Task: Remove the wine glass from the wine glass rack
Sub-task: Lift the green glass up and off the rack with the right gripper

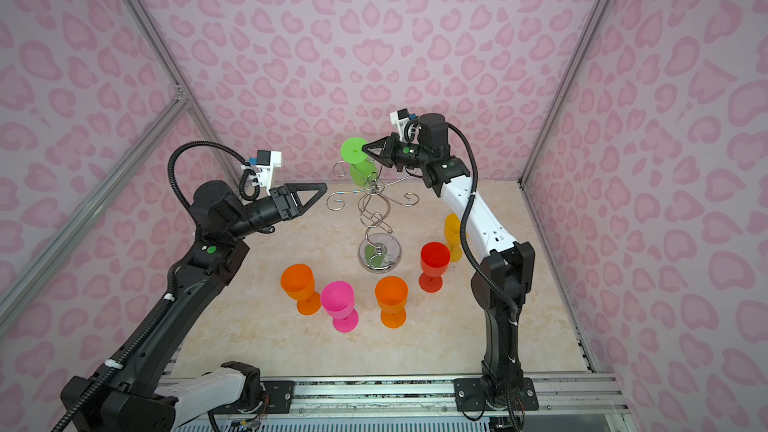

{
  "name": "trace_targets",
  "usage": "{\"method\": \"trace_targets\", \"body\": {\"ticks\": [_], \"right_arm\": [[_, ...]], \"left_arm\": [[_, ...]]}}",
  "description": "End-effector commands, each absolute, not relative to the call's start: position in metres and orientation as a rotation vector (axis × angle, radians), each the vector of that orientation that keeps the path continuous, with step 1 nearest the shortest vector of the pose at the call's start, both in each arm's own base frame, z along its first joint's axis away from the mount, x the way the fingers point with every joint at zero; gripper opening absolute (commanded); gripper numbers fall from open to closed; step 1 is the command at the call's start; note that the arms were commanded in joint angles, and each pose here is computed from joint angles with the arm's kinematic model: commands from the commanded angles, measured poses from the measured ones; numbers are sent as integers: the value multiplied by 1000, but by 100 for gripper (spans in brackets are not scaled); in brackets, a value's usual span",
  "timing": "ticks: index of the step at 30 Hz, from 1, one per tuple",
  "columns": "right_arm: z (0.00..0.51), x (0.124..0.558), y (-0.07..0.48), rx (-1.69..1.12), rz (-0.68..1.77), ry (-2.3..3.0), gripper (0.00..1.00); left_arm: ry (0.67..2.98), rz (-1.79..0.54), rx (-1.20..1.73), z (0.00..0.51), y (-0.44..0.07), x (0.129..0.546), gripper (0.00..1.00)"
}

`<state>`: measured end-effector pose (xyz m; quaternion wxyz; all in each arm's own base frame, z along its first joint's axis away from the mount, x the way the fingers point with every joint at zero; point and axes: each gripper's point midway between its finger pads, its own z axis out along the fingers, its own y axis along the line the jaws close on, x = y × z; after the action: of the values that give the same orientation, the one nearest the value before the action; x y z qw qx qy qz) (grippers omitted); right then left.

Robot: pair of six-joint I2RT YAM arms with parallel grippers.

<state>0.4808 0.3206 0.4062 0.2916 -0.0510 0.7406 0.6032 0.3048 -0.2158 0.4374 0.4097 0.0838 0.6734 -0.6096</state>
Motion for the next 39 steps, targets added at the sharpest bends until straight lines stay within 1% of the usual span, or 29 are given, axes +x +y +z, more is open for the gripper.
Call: {"method": "trace_targets", "body": {"ticks": [1, 9, 19, 24, 32, 35, 39], "right_arm": [[418, 489, 323, -174, 1621, 1896, 0], [423, 506, 328, -160, 1664, 1822, 0], [472, 505, 318, -181, 1759, 1593, 0], [503, 490, 307, -212, 1845, 1455, 0], [539, 450, 291, -256, 1996, 1301, 0], [548, 435, 285, -268, 2044, 1260, 0], [551, 418, 279, -269, 2087, 1235, 0]], "left_arm": [[1671, -1525, 248, 442, -216, 300, 50], [1671, -1522, 257, 442, -216, 299, 50], [1672, -1513, 264, 441, -216, 299, 50], [1667, -1476, 253, 438, -214, 304, 50], [1649, -1379, 209, 432, -206, 323, 50], [1628, -1329, 216, 433, -203, 330, 53], [1580, -1223, 215, 438, -195, 337, 54]]}}
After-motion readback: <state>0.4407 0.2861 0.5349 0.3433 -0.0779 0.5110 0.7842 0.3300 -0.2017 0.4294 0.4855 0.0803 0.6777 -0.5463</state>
